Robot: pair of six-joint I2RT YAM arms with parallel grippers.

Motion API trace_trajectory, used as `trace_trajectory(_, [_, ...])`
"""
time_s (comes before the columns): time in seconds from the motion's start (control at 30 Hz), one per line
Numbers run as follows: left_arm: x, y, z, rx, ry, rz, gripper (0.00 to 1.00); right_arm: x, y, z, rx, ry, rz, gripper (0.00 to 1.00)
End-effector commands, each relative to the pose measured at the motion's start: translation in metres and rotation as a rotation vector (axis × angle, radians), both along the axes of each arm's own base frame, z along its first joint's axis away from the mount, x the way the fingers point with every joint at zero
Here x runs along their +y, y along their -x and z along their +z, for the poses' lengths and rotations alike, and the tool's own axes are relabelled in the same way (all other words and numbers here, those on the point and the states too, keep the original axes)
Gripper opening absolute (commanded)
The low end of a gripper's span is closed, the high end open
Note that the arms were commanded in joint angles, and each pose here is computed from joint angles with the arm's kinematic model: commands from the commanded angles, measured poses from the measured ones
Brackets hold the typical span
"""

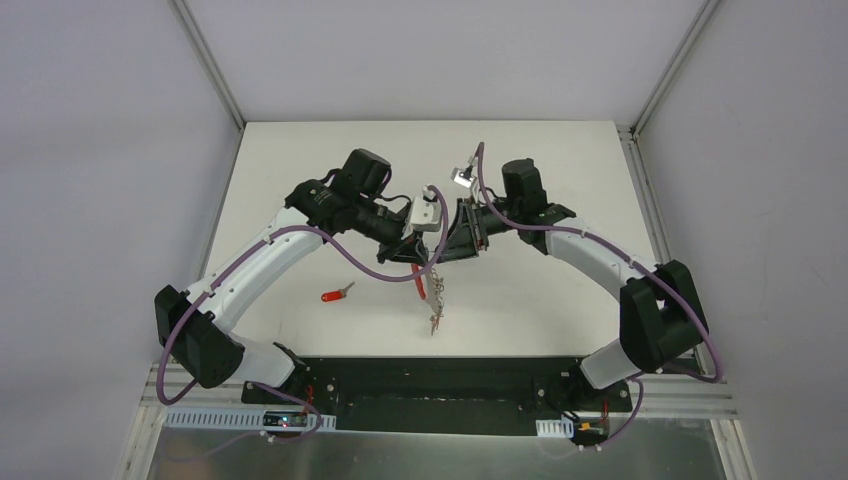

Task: Put the keys on the keyring

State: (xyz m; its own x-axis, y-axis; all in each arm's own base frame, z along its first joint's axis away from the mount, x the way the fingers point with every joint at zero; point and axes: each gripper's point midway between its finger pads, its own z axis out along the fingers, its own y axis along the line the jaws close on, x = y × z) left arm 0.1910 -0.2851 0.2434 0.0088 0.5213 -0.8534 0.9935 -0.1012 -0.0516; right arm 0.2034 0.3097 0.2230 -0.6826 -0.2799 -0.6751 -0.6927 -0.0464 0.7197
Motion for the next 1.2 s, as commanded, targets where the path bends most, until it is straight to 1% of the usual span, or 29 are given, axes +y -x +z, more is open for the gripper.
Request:
trace_trajectory(0.0, [-0.003, 0.002, 0.021, -0.045, 0.072, -0.023, 0.0, 0.004, 0.004, 0.017, 0.034, -0.075, 0.065, 0.49])
trace_trajectory(0.2, [0.0, -0.001, 0.014, -0.063, 0.048, -0.01, 0.0, 0.005, 0.004, 0.029, 0.059, -0.09, 0.085, 0.42])
trace_trajectory(0.63, [0.003, -0.011, 0.001, -0.094, 0.005, 0.015, 0.0, 0.005, 0.005, 0.043, 0.063, -0.113, 0.095, 0.29])
trace_trajectory(0.83, [0.003, -0.01, 0.001, -0.091, 0.008, 0.012, 0.0, 0.007, 0.001, 0.036, 0.063, -0.104, 0.068, 0.27])
trace_trajectory(1.03, [0.003, -0.008, 0.002, -0.084, 0.013, 0.006, 0.0, 0.011, -0.01, 0.027, 0.066, -0.073, 0.01, 0.17])
trace_trajectory(1.17, [0.004, -0.009, 0.0, -0.088, 0.006, 0.013, 0.0, 0.012, -0.01, 0.026, 0.071, -0.07, 0.011, 0.16])
